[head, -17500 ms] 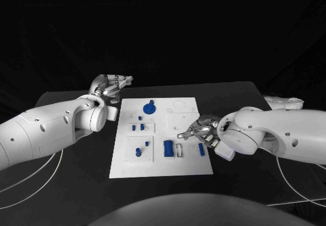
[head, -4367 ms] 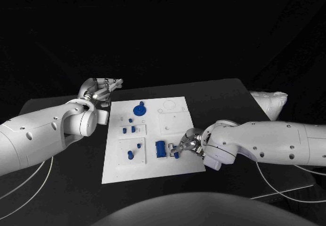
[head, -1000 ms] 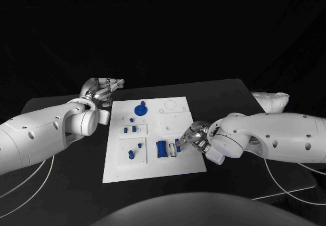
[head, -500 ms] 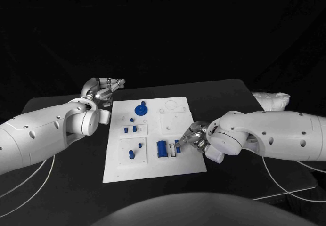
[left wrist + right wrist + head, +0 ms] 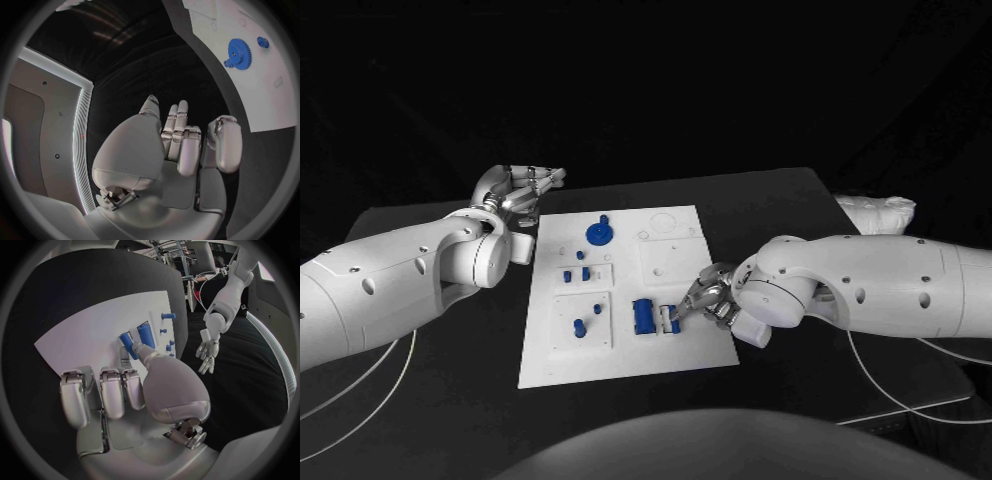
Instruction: Assemble the parts on the task board
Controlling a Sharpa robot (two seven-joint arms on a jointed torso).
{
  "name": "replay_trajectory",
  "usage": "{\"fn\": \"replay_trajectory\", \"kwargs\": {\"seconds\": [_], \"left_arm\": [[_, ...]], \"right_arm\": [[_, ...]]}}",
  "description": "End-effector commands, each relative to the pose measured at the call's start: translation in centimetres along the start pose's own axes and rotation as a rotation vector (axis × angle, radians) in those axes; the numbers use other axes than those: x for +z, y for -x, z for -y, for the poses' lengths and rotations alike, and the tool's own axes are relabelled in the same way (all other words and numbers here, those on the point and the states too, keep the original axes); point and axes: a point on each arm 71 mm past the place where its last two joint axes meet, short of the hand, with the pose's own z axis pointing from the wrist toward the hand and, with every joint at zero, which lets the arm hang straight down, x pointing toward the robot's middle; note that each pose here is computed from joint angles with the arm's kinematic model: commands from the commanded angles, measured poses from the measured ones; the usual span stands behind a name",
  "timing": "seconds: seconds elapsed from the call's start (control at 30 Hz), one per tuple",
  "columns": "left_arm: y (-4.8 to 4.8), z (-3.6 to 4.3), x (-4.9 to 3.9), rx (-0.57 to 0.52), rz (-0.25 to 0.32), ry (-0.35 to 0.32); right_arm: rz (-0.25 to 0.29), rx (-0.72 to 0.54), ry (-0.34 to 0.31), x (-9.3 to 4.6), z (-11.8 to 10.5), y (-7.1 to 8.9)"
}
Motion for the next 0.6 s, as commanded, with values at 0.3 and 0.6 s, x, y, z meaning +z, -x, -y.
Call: {"fn": "replay_trajectory", "kwargs": {"seconds": [0.3, 0.6], "left_arm": [[-0.18, 0.11, 0.0, -0.003, -0.017, -0.006], [-0.28, 0.13, 0.01, -0.004, -0.019, -0.006]], "right_arm": [[-0.036, -0.018, -0.025, 0.34, -0.07, -0.41], [-0.038, -0.022, -0.026, 0.57, -0.36, -0.54]]}}
